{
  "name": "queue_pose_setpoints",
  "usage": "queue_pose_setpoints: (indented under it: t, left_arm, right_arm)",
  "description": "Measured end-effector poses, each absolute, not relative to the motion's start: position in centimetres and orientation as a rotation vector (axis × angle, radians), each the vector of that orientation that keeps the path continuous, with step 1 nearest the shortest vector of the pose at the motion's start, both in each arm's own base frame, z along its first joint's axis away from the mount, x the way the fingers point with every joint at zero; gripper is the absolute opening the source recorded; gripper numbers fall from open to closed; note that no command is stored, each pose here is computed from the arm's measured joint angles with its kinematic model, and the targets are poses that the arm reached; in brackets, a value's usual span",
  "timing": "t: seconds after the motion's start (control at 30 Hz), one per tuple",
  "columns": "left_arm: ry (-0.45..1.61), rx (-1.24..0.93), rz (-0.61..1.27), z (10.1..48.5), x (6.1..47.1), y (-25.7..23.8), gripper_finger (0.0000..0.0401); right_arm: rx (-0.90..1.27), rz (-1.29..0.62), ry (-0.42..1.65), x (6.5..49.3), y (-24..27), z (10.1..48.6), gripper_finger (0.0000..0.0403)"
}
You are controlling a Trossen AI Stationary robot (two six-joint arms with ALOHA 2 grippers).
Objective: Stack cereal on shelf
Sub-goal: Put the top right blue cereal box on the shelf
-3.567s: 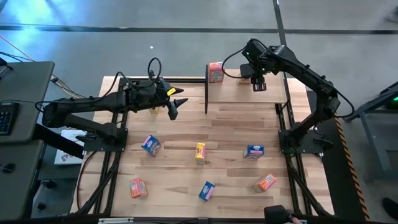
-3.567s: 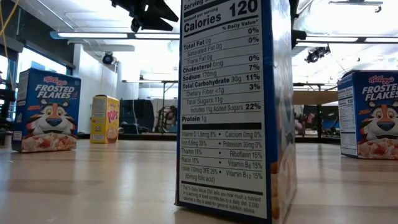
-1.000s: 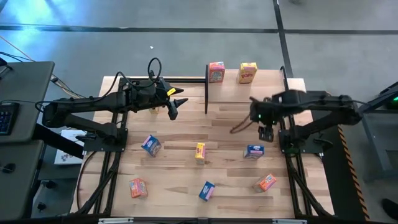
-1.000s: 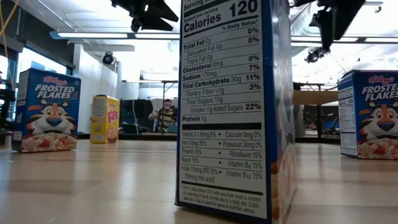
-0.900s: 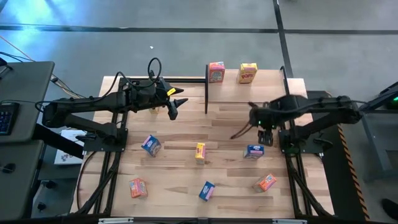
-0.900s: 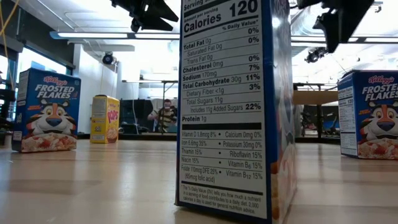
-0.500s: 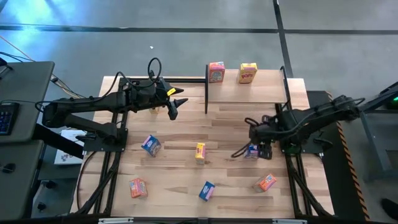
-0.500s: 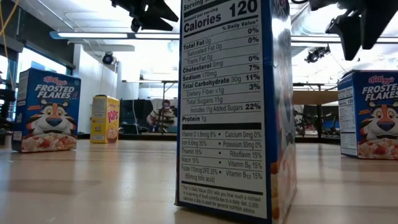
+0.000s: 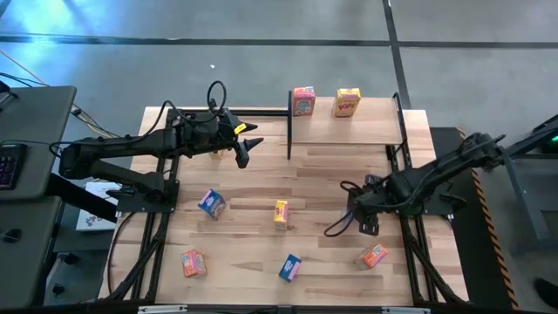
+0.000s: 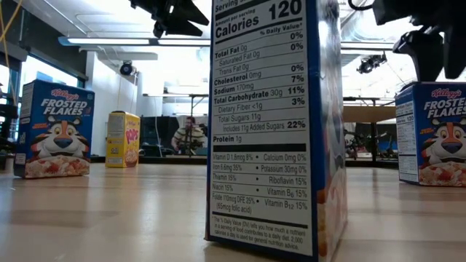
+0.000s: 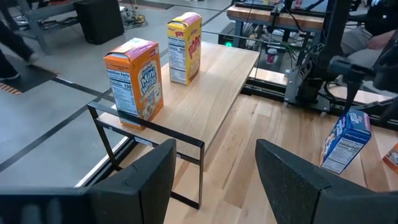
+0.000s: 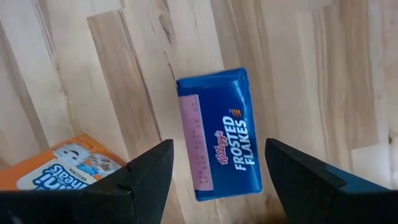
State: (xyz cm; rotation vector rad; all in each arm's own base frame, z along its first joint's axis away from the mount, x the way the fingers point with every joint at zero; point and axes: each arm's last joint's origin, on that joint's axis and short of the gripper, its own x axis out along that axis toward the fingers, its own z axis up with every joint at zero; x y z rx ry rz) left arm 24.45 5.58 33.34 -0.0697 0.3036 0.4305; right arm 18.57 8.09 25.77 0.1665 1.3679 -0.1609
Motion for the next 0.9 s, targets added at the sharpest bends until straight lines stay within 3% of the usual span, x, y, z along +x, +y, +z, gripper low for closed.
queue_pose_setpoints:
  t: [0.47, 0.9]
  left_arm:
    - [0.304, -0.070, 0.430, 33.3, 24.5, 5.6, 0.0211]
    - [0.304, -0.070, 0.430, 33.3, 24.4, 5.6, 0.0211]
  right_arm:
    - [0.120, -0.187, 1.443, 19.8, 8.7, 23.0, 0.0237]
    - [0.114, -0.175, 1.441, 19.9, 8.7, 23.0, 0.0171]
